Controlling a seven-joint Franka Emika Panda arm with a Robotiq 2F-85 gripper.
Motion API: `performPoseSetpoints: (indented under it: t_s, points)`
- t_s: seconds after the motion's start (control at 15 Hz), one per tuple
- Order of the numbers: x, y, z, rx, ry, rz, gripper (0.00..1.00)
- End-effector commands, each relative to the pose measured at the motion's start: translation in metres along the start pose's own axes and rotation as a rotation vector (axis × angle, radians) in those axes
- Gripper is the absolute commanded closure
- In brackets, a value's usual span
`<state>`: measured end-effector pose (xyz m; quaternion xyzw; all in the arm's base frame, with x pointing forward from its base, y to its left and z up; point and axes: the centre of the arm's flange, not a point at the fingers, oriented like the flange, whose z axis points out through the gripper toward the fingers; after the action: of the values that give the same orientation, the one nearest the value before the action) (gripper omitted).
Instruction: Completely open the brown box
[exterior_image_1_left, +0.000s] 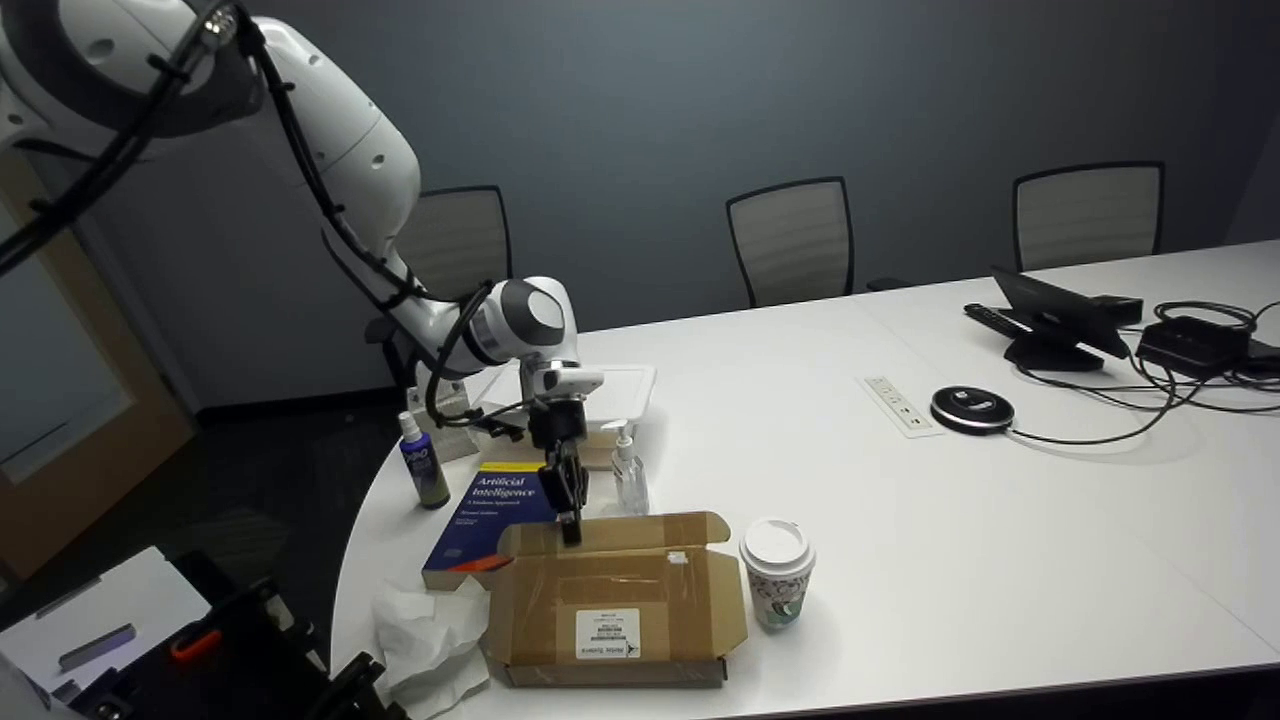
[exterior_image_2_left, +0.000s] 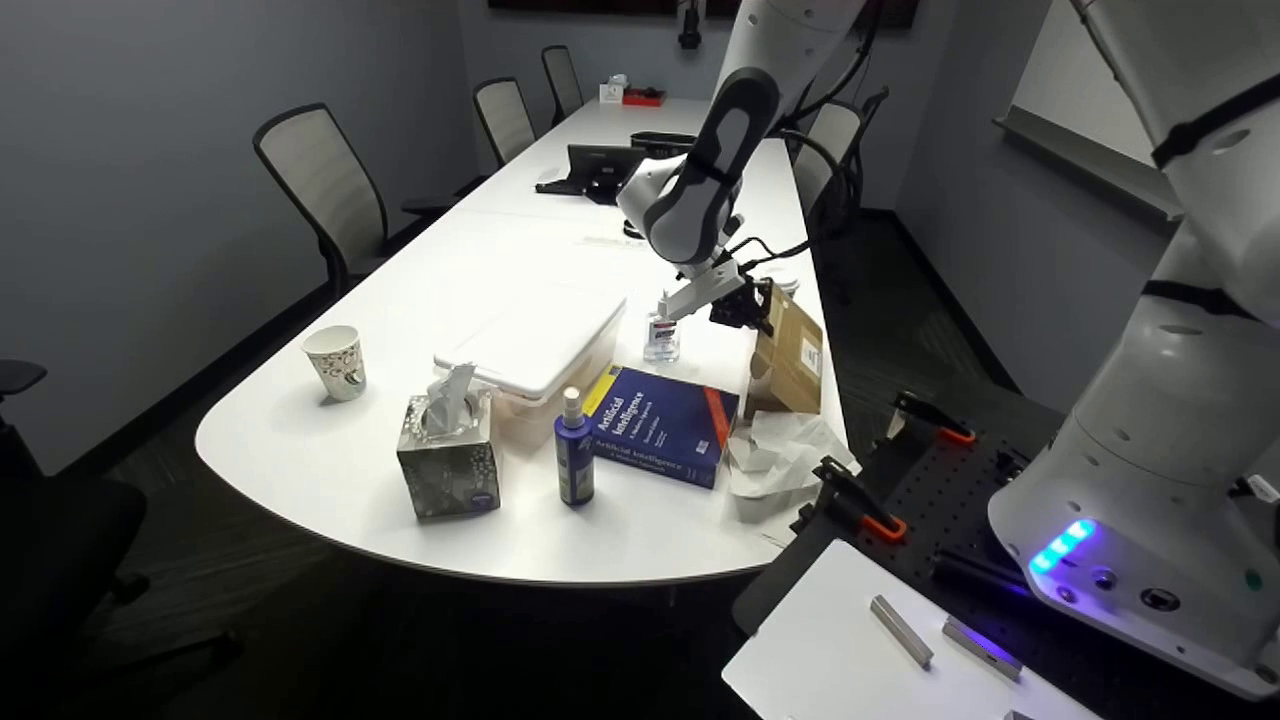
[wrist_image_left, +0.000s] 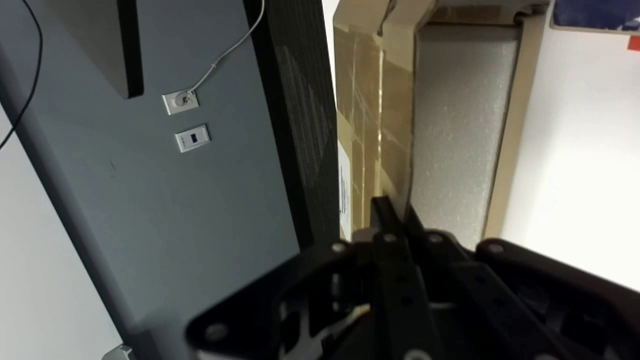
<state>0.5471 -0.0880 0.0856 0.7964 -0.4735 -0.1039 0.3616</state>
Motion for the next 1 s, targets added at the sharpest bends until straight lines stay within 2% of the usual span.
performPoseSetpoints:
  t_s: [0.0,0.47,0.93]
  points:
    - [-0.012,0.052,0.0,0.115,-0.037,0.0,0.99]
    - [-0.018,0.103,-0.004,0.307,-0.028,0.037,0.99]
    - [-0.019,0.154,-0.004,0.401,-0.031,0.077,0.99]
